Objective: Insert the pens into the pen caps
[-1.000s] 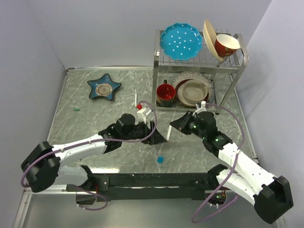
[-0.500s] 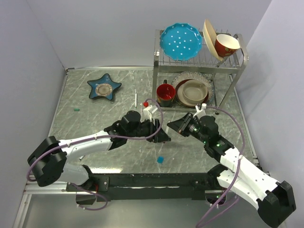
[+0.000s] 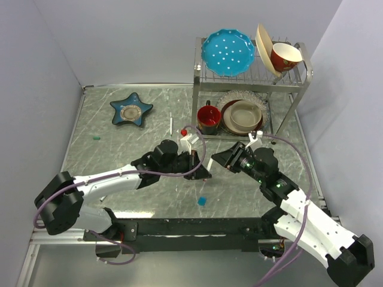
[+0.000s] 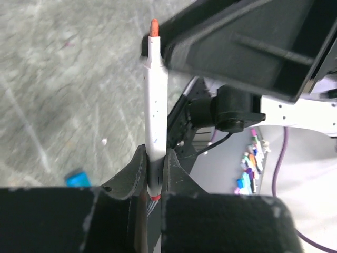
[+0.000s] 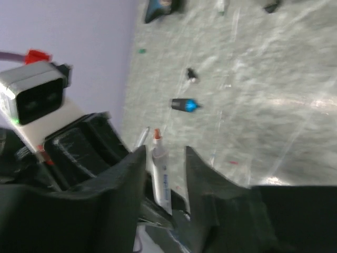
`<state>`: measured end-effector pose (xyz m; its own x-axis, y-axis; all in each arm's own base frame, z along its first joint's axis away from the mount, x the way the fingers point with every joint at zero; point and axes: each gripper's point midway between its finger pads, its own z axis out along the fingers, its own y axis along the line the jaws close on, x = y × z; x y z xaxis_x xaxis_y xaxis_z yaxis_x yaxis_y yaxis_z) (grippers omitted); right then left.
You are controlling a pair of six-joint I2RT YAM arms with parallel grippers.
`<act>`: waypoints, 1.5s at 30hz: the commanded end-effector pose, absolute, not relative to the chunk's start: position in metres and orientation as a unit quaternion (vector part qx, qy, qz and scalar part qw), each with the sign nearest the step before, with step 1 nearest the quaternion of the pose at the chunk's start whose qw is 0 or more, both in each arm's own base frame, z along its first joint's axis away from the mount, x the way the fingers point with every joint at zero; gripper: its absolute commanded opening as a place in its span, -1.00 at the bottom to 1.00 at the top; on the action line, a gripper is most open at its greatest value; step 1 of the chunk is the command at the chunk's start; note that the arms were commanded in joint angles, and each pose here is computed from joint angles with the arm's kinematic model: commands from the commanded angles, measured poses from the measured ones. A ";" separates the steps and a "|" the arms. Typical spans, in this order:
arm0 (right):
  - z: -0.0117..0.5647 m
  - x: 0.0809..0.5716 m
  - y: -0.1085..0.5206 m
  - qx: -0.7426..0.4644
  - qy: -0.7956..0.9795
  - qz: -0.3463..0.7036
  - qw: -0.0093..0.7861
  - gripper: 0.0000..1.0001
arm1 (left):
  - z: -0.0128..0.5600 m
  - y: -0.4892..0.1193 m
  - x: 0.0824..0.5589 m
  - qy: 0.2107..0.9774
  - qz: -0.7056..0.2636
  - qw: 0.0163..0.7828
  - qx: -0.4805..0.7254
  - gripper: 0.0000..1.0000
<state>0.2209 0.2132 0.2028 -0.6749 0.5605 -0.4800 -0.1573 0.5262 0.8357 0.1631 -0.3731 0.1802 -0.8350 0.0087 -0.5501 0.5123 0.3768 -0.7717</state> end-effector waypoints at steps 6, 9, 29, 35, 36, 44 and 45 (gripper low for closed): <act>0.200 0.262 0.141 0.148 0.832 0.231 0.482 0.05 | 0.225 -0.320 0.180 0.816 -0.435 0.347 0.156 -0.98; 0.183 0.279 0.133 0.150 0.853 0.185 0.464 0.04 | 0.240 -0.291 0.189 0.823 -0.378 0.396 0.151 -0.98; 0.112 0.366 0.087 0.148 0.884 0.155 0.415 -0.09 | 0.289 -0.208 0.181 0.767 -0.313 0.537 0.158 -0.98; 0.088 0.380 0.093 0.152 0.891 0.178 0.390 -0.10 | 0.291 -0.207 0.179 0.763 -0.317 0.540 0.160 -0.98; 0.084 0.380 0.093 0.154 0.893 0.176 0.386 -0.10 | 0.291 -0.207 0.179 0.762 -0.317 0.541 0.161 -0.98; 0.071 0.389 0.093 0.149 0.901 0.171 0.370 -0.08 | 0.291 -0.206 0.180 0.763 -0.312 0.542 0.160 -0.98; 0.067 0.389 0.093 0.145 0.903 0.168 0.367 -0.09 | 0.293 -0.206 0.180 0.762 -0.314 0.544 0.160 -0.98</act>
<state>0.3644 0.0904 0.0495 -0.7247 0.4005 -0.5607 0.1911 0.8987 0.3949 0.1781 -0.2088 0.2863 -0.3896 -0.0935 -0.9162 0.5807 0.7472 -0.3232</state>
